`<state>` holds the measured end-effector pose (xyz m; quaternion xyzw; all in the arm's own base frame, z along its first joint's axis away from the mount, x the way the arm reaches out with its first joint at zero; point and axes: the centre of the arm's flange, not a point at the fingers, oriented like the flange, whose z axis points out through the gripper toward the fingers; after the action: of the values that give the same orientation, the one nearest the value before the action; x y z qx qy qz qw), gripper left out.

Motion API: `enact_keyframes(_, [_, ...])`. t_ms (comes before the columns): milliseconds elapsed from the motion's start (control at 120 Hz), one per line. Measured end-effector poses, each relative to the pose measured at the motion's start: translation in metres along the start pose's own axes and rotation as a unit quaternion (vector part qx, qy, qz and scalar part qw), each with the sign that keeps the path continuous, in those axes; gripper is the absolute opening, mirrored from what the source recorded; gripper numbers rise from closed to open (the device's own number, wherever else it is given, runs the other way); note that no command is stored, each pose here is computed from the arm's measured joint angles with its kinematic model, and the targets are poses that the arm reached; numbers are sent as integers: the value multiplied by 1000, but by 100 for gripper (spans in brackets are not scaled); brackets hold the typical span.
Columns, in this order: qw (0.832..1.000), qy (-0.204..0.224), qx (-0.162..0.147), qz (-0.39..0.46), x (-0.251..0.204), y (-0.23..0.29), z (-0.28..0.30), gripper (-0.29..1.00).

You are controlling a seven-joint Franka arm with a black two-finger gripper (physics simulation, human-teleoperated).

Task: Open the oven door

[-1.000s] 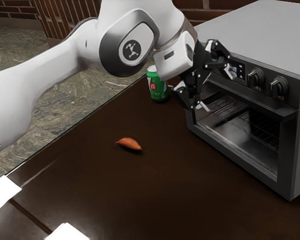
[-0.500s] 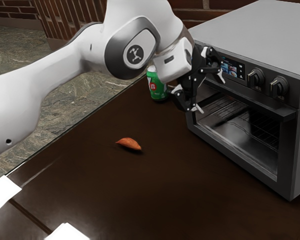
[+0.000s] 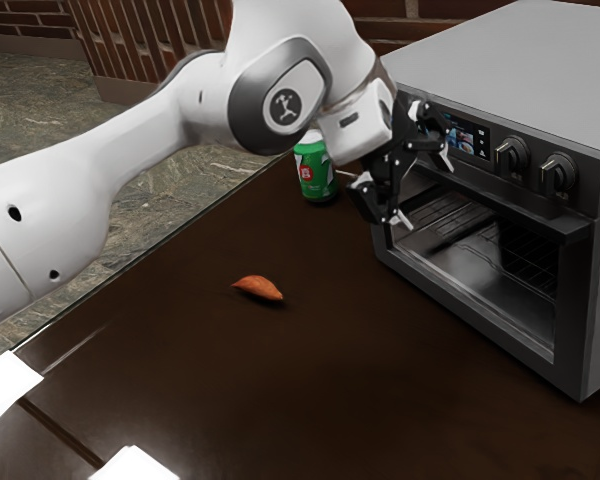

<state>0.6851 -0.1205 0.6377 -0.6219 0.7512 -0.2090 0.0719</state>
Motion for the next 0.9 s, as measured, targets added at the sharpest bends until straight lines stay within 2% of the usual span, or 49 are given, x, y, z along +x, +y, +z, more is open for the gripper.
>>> enact_keyframes(83, [1000,0,-5,0,0,1,3,71])
enact_keyframes(133, [1000,-16,-20,8,10,20,4,70])
enact_keyframes(167, [998,-45,-35,23,30,67,-8,64])
enact_keyframes(192, [996,-74,-34,36,51,120,-32,56])
enact_keyframes(200, [995,-83,-30,40,59,138,-40,56])
enact_keyframes(225, [993,-110,-5,52,83,200,-78,58])
enact_keyframes(242, [990,-124,27,64,106,241,-113,60])
enact_keyframes(250, [988,-131,47,69,117,261,-134,60])
enact_keyframes(275, [978,-139,140,76,147,305,-223,62])
enact_keyframes(292, [971,-128,195,60,152,307,-287,63])
enact_keyframes(308, [965,-117,233,39,150,299,-339,64])
enact_keyframes(333, [957,-113,265,-1,135,275,-395,64])
enact_keyframes(350, [955,-115,271,-36,115,249,-418,65])
enact_keyframes(392, [953,-127,236,-140,38,177,-421,66])
enact_keyframes(450, [943,-140,163,-255,-44,133,-380,67])
enact_keyframes(533, [920,-142,45,-363,-108,101,-285,68])
enact_keyframes(583, [896,-148,-38,-417,-141,100,-209,69])
enact_keyframes(625, [876,-154,-80,-451,-153,105,-171,69])
enact_keyframes(675, [856,-156,-105,-482,-154,108,-149,70])
enact_keyframes(742, [833,-159,-118,-516,-152,111,-137,70])
enact_keyframes(817, [810,-175,-117,-548,-145,111,-133,70])
enact_keyframes(900, [799,-188,-111,-561,-129,107,-127,70])
